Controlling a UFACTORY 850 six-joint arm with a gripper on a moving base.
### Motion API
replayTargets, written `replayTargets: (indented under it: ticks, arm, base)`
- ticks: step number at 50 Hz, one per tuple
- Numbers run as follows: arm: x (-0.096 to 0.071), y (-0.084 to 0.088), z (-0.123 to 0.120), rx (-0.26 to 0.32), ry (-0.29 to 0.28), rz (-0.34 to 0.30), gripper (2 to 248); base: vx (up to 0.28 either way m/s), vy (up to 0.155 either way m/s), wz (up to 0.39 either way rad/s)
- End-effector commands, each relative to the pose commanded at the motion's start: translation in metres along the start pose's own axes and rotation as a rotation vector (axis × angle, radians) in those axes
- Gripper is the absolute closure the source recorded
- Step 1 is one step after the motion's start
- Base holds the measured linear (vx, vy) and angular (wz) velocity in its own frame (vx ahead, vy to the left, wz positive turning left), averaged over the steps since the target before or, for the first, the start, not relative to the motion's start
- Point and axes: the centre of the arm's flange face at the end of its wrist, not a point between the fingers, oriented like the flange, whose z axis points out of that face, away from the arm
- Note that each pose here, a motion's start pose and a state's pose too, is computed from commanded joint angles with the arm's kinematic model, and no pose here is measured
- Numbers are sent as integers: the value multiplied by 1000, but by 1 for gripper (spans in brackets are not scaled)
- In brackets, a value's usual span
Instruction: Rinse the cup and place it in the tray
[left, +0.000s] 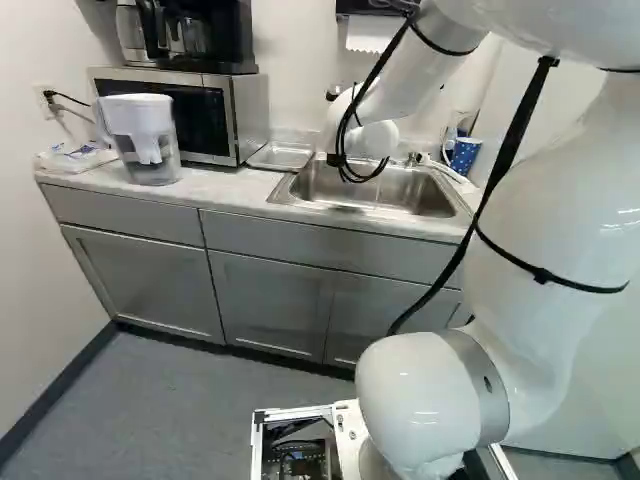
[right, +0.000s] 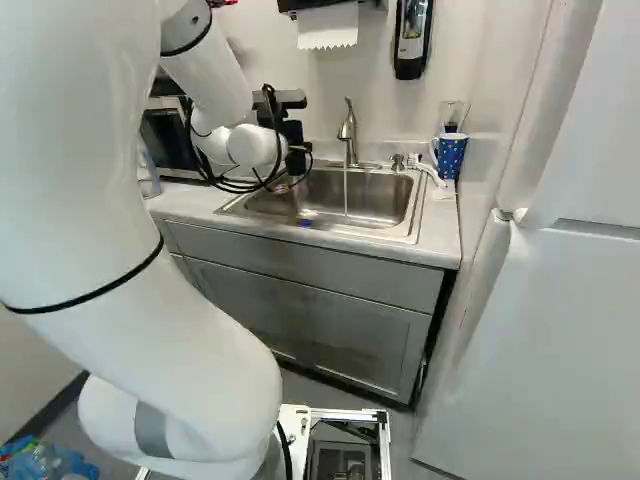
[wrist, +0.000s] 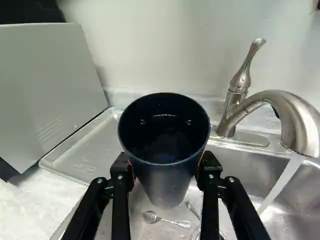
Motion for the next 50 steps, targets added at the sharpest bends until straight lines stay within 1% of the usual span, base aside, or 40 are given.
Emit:
replayTargets:
  ticks: [14,33,50]
  arm:
    - [10,-4,-5,8,-15,-1,124]
    - [25,-20,-12,40,-21,-9,124]
    - [38,-27,-19,54,-32,-13,124]
  base:
    - [0,0,0]
    - [0,0,0]
    - [0,0,0]
